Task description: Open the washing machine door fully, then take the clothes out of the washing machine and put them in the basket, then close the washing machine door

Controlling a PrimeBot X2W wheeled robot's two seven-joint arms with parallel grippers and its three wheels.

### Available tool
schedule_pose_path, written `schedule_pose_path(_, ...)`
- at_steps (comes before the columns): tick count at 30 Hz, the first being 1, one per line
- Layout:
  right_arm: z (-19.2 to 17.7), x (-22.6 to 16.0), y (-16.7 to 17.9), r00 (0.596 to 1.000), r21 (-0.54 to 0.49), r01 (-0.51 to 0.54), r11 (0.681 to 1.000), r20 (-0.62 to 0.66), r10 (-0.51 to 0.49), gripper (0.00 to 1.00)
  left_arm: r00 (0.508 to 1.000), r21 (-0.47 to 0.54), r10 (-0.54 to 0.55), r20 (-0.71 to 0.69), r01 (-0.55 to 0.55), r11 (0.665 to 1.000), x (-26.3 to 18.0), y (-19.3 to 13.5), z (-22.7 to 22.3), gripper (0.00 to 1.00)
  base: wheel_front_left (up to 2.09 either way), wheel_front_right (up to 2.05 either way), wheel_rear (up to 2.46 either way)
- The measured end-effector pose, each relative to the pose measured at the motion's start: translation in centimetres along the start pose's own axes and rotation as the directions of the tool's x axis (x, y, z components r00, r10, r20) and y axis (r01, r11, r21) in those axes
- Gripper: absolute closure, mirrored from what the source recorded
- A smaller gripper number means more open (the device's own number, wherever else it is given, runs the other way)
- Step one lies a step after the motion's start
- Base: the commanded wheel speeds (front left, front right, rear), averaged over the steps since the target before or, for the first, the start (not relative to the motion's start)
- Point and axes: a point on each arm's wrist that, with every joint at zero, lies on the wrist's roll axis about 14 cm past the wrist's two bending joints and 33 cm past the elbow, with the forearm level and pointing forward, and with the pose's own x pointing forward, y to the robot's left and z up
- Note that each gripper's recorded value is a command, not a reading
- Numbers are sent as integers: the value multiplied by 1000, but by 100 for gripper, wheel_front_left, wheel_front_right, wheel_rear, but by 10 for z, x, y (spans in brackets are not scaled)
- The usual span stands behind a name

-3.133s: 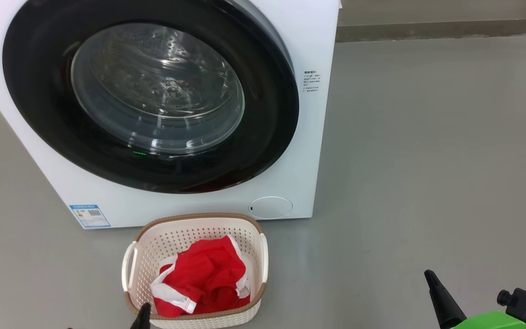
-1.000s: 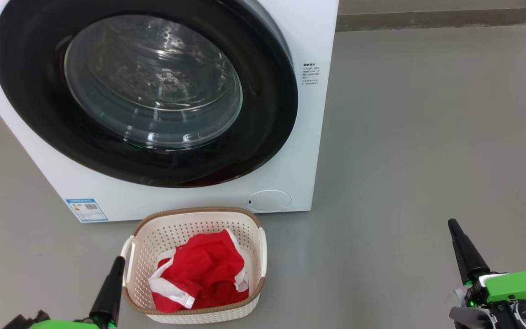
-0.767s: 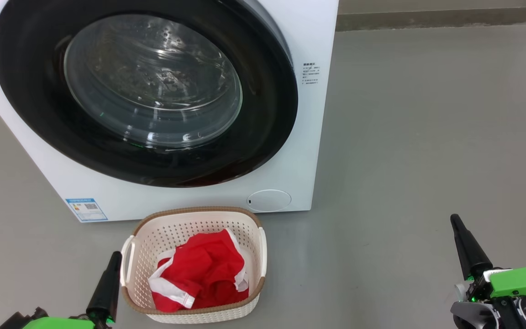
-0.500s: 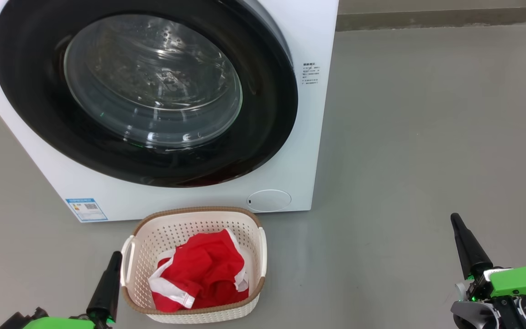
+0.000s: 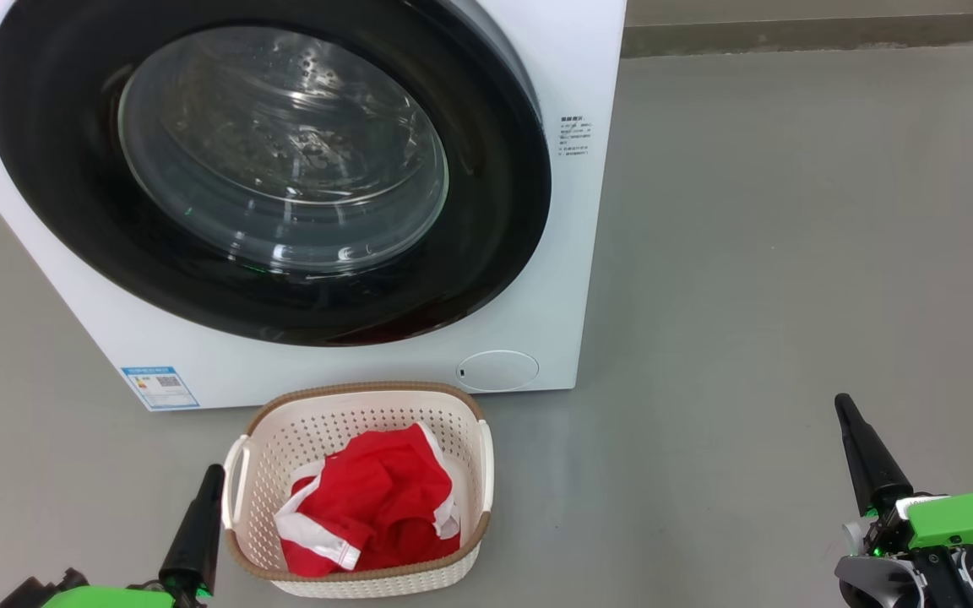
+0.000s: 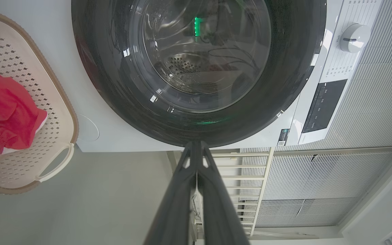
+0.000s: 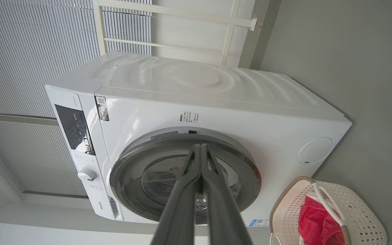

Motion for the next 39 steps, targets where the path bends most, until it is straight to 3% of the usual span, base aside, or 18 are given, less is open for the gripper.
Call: schedule_pose_path(39, 0, 0, 0, 1000, 2, -1, 1000, -2, 1, 100, 1000, -2, 0, -2, 0, 1000, 0, 0, 0, 100, 0, 0, 0)
